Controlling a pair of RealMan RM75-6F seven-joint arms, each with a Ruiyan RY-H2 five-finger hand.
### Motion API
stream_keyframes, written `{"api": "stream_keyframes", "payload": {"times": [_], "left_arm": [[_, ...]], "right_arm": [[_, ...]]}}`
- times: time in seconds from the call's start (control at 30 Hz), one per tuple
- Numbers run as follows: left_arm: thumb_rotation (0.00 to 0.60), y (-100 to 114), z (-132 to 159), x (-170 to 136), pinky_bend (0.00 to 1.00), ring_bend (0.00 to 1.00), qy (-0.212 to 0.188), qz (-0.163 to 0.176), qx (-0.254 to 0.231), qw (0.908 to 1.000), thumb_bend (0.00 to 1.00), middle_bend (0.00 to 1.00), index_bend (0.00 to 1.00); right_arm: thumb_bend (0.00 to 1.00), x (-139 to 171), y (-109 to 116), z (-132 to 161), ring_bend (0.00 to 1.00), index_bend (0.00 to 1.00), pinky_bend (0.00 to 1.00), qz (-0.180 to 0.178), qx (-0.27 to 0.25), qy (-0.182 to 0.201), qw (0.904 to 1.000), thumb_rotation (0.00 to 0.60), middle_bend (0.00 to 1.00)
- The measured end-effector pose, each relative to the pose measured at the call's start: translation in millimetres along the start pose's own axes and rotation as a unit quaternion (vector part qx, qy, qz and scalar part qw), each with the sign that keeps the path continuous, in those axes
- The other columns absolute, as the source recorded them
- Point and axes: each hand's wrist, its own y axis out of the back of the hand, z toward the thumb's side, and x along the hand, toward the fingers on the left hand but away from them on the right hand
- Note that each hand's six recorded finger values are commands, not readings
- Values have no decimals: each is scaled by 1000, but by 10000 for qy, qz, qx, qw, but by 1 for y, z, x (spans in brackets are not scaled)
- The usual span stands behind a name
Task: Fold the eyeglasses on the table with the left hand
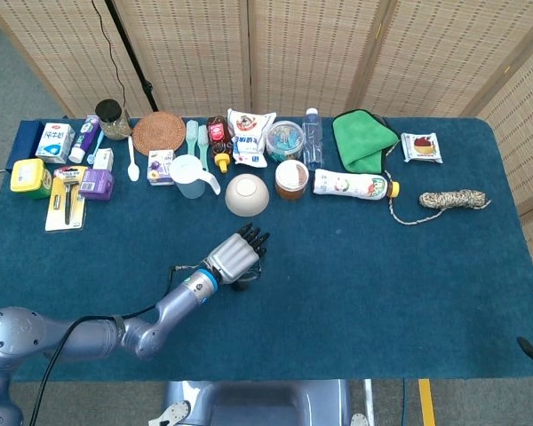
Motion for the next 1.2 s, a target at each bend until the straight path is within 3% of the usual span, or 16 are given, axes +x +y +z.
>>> {"api": "stream_keyframes", "payload": {"times": [0.23, 0.47, 0.83, 1.2], "left_arm": [[328, 0, 0, -2, 0, 0, 22, 26, -6, 10000, 199, 0, 344], [327, -2, -4, -5, 0, 0, 52, -15, -47, 10000, 198, 0, 364], [328, -4, -7, -9, 0, 0, 40, -50, 143, 9999, 200, 0, 234], [367, 0, -11, -13, 0, 0, -38, -70, 283, 9996, 199, 0, 224]], "right_arm": [[0, 0, 1, 1, 144, 282, 313, -2, 7, 2, 10000, 600, 100], [0, 0, 2, 3, 144, 284, 320, -17, 21, 12, 10000, 600, 100], [0, 1, 4, 5, 144, 284, 326, -35, 30, 4, 10000, 600, 100], [0, 0, 3, 6, 144, 284, 333, -23, 38, -3, 10000, 600, 101]]}}
